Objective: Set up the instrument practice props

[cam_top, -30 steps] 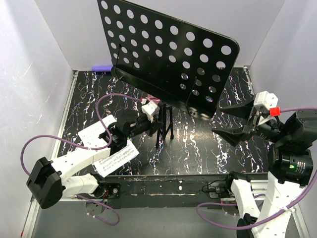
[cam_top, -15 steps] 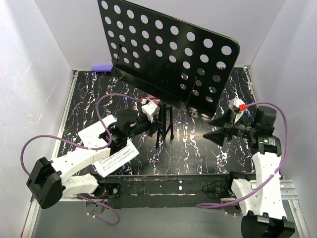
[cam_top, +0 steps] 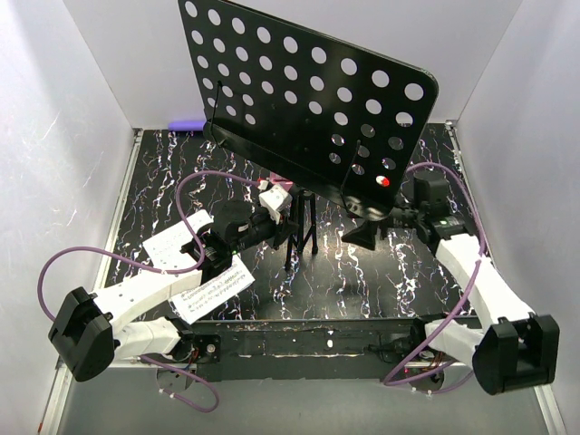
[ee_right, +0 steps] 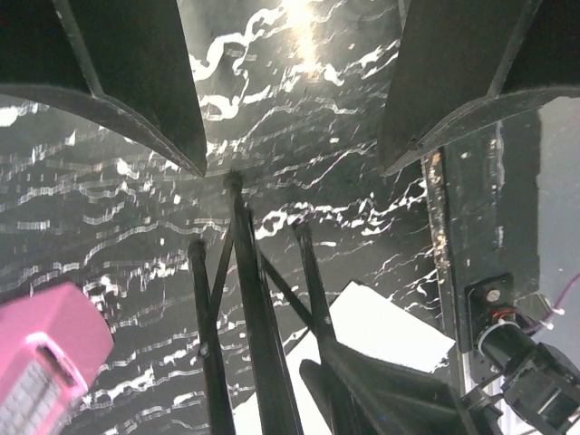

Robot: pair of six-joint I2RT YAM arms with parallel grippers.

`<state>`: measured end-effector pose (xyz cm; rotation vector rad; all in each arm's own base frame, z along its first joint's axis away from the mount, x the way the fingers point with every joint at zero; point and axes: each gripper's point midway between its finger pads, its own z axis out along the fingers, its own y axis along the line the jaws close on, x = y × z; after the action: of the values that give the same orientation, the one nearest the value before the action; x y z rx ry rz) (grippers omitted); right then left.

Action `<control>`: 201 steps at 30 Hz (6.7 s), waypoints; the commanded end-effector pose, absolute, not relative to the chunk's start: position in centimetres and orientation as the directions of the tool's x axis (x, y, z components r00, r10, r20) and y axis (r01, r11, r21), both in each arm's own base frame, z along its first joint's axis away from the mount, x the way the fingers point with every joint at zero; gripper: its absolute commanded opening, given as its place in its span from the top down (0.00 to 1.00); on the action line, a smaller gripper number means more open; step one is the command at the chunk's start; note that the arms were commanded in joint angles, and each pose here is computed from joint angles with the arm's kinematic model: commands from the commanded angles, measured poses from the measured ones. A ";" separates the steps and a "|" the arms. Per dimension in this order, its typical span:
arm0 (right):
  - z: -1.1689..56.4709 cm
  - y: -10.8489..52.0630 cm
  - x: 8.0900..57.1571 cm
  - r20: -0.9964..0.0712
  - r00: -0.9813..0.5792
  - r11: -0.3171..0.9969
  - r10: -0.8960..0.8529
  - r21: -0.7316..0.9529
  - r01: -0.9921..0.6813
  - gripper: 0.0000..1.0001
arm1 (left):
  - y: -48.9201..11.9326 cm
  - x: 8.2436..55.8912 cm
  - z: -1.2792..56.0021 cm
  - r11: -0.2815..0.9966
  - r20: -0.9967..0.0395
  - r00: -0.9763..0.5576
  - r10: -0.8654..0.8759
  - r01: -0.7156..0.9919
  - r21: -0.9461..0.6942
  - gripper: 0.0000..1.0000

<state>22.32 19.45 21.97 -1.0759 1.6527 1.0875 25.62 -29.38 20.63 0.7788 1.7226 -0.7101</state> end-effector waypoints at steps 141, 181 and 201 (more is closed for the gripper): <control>20.1 11.0 25.2 -0.923 -0.369 0.658 -0.112 0.210 -0.724 0.42 | -30.5 21.7 13.9 0.535 -0.701 -0.671 0.240 0.694 -0.481 0.05; 15.2 3.2 36.6 -0.744 -0.393 0.769 -0.541 -0.249 -0.589 0.46 | -42.1 16.7 8.0 0.409 -0.528 -0.750 0.399 0.661 -0.629 0.76; 17.9 3.0 30.2 -0.845 -0.370 0.797 -0.385 -0.103 -0.594 0.26 | -43.0 18.4 14.1 0.421 -0.659 -0.685 0.310 0.720 -0.551 0.26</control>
<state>32.25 2.04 17.68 -0.7459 2.0208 0.1773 17.74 -43.08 7.90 0.8683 2.3995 -1.1875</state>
